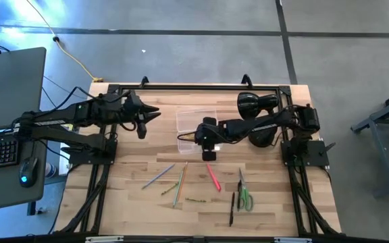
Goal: Pick & place school supplies into a supply box
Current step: Put the green scissors into the transparent supply box
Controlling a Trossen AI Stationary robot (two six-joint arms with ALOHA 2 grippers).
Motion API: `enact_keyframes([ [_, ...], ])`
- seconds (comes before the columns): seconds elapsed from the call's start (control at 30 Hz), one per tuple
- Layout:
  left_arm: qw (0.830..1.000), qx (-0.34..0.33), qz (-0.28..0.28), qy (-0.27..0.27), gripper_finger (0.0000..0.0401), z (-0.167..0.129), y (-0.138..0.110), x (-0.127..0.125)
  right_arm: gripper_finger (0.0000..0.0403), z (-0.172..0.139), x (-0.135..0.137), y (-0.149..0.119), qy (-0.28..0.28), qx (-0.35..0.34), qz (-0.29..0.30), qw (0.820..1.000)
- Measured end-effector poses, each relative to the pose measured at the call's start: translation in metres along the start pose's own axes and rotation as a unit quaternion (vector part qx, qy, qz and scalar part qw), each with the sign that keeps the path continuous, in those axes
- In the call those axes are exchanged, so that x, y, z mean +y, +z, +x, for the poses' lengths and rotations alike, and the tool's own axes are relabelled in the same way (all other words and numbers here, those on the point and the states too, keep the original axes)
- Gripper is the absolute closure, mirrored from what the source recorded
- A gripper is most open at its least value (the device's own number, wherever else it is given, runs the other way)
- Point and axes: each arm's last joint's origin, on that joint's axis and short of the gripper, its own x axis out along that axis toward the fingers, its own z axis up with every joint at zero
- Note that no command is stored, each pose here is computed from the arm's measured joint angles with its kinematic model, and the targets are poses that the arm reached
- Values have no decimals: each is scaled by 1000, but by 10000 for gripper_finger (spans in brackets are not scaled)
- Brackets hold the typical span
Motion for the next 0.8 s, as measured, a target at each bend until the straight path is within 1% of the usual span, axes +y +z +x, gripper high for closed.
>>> enact_keyframes([
  [0.17,1000,0,0,0,279,0,0,0,299,-33,-7,18,-30,-17,6,999],
  [0.23,1000,0,0,0,279,0,0,0,299,-50,-7,24,-35,-17,25,999],
  [0.3,1000,2,0,0,279,0,0,0,299,-68,-3,28,-27,-13,51,998],
  [0.4,1000,7,2,2,279,0,-1,0,299,-96,13,29,-10,0,96,995],
  [0.47,1000,13,3,3,279,0,-3,1,299,-111,30,27,5,15,115,993],
  [0.57,1000,13,4,12,279,0,-3,1,299,-123,60,16,18,60,150,987],
  [0.63,1000,13,4,14,279,0,-3,1,300,-129,81,5,22,95,197,976],
  [0.67,1000,14,4,15,279,1,-3,1,300,-130,90,-2,26,117,230,966],
  [0.73,1000,17,5,16,279,2,-3,1,300,-132,108,-17,24,160,312,936],
  [0.8,1000,21,6,16,279,4,-4,0,300,-131,125,-33,2,188,397,899],
])
